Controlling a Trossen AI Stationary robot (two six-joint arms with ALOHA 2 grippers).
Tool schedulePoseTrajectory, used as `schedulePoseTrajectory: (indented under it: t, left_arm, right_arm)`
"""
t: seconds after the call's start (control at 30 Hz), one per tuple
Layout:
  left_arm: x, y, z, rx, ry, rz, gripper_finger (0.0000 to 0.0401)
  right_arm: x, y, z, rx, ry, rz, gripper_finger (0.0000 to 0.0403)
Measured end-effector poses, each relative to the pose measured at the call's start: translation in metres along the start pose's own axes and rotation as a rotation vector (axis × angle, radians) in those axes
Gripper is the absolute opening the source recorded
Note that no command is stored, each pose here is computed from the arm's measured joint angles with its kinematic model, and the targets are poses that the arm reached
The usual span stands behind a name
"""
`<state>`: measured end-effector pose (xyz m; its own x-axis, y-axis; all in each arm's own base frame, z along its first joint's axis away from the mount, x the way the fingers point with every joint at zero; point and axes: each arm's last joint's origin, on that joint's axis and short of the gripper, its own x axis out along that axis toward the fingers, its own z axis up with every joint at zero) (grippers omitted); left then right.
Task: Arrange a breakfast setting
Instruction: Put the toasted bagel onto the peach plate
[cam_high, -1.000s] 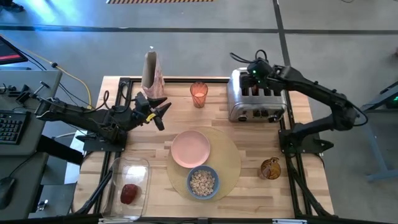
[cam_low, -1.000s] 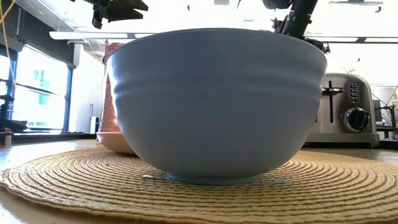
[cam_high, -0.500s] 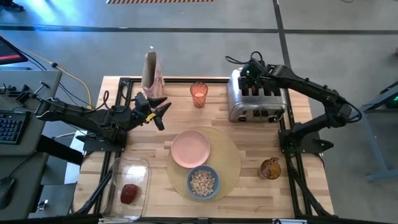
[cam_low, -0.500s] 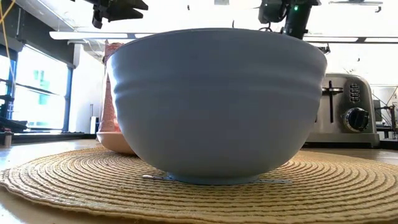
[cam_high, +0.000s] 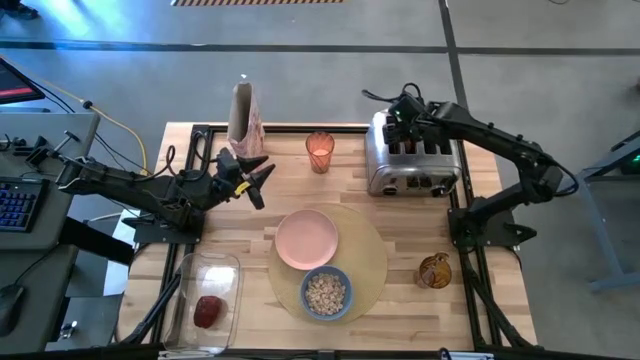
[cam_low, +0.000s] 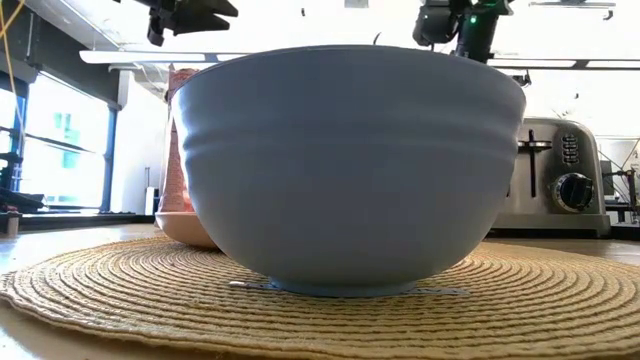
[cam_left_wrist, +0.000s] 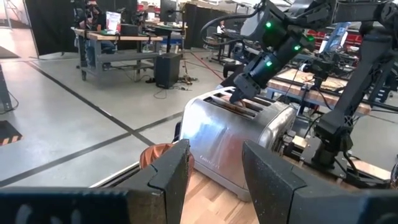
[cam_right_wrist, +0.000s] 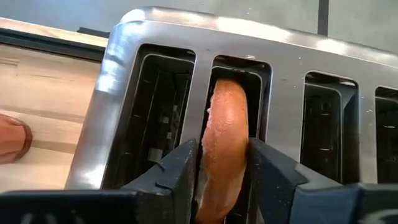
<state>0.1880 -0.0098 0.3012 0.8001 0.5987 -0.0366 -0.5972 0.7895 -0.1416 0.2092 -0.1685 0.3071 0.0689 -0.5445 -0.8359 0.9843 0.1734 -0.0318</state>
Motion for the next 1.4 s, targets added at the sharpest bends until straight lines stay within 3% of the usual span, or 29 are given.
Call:
schedulePoseTrajectory:
  t: [0.3, 0.63, 1.03, 1.4]
  left_arm:
    - [0.0, 0.001, 0.0, -0.001, -0.004, 0.018, 0.0138]
    - [0.0, 0.001, 0.0, -0.001, -0.004, 0.018, 0.0138]
    - [0.0, 0.001, 0.0, -0.001, -0.004, 0.018, 0.0138]
    - [0.0, 0.001, 0.0, -0.001, -0.004, 0.018, 0.0138]
  right_arm:
    - [0.001, -0.001, -0.001, 0.003, -0.002, -0.031, 0.0112]
    - [0.002, -0.002, -0.002, -0.006, 0.003, -0.057, 0.0006]
    - [-0.002, -0.003, 0.0, -0.005, 0.001, -0.058, 0.0002]
    - [-0.044, -0.008, 0.02, -0.015, -0.055, -0.08, 0.0]
